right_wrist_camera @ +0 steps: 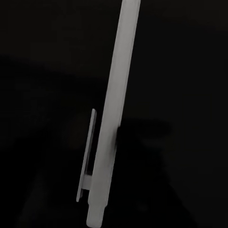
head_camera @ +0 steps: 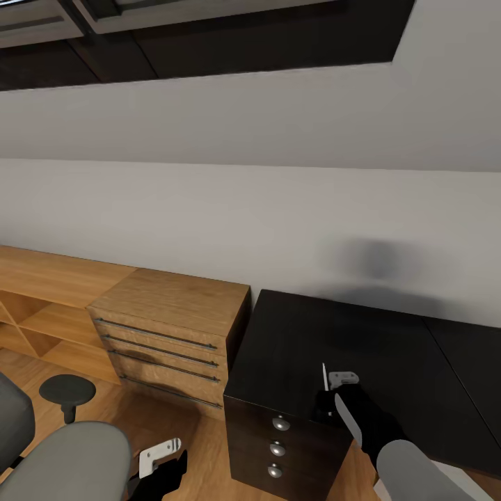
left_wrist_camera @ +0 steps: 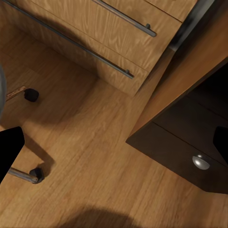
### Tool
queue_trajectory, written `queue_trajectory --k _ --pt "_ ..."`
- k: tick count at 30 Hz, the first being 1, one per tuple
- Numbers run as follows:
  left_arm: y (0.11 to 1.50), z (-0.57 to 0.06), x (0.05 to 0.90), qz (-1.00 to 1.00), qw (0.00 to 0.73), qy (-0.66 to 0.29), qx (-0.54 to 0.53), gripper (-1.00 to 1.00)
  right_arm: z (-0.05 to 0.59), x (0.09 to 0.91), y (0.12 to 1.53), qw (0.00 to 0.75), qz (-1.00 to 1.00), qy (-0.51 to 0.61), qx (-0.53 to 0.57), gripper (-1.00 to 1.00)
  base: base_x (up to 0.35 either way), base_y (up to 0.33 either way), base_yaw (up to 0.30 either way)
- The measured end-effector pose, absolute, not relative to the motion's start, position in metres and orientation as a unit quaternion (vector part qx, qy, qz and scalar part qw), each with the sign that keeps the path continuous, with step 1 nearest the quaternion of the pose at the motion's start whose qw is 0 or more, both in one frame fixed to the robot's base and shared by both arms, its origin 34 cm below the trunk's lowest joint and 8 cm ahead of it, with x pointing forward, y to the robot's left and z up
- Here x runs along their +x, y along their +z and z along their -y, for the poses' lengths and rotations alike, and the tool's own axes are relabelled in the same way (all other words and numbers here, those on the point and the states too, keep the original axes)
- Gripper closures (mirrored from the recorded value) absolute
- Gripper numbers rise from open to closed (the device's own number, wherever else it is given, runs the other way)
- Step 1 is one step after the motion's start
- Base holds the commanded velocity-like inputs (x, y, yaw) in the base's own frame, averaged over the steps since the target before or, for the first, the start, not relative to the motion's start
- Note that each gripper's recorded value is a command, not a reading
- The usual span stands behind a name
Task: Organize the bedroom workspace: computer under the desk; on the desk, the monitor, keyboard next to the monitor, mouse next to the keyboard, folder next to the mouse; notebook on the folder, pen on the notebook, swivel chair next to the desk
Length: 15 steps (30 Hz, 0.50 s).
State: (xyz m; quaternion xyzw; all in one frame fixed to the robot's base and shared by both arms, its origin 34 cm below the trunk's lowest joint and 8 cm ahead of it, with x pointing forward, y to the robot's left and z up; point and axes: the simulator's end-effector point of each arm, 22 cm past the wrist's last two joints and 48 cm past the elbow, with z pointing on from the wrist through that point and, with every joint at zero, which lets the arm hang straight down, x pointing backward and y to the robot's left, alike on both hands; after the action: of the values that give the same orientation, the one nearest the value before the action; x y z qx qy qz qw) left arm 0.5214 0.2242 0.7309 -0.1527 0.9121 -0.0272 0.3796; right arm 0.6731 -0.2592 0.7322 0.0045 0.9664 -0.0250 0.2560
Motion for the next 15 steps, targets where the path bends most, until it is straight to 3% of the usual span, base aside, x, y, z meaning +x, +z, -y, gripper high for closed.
queue_trajectory --k 15 --pt "0.7309 -0.2243 0.5214 -0.912 0.38 -0.027 -0.153 -1.0 0.2589 0.6729 0.7321 0.256 -0.966 -0.024 0.004 1.0 0.0 0.0 0.0"
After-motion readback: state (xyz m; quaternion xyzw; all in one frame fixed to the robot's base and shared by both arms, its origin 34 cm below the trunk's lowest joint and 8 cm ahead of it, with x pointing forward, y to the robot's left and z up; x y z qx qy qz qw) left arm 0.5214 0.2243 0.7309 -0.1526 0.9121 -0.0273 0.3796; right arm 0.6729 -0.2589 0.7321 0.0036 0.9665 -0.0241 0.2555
